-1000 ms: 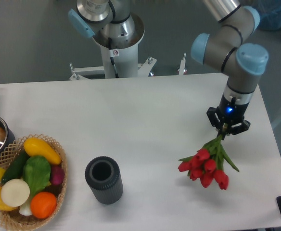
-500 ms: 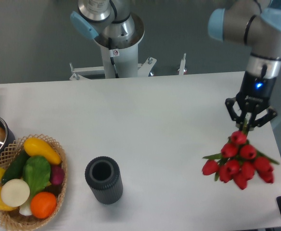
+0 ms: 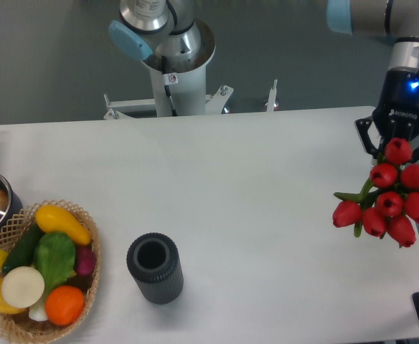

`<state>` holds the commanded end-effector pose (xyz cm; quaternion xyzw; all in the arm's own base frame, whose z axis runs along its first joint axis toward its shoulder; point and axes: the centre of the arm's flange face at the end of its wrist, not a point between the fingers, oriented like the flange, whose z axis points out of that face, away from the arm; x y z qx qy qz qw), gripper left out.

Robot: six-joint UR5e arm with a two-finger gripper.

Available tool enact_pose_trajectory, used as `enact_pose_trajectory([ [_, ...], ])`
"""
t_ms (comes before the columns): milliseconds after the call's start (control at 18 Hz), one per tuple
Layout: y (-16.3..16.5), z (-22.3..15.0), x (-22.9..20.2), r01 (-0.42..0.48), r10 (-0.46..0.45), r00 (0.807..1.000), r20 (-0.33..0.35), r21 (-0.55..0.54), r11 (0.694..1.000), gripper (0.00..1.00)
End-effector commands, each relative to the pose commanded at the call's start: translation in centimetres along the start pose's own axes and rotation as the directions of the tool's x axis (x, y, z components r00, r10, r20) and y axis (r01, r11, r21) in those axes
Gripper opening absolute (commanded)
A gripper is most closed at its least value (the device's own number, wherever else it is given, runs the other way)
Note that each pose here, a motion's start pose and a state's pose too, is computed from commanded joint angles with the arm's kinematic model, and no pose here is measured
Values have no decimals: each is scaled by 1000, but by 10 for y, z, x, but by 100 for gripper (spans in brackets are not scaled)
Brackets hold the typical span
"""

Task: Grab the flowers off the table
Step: 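Lift the red tulip bouquet up off the table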

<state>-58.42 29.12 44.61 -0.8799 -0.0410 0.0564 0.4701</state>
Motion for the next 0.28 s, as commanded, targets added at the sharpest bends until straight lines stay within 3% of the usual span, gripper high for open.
enact_pose_trajectory([
  [278, 1, 3, 2, -3, 3, 1000, -6, -1, 1000, 17],
])
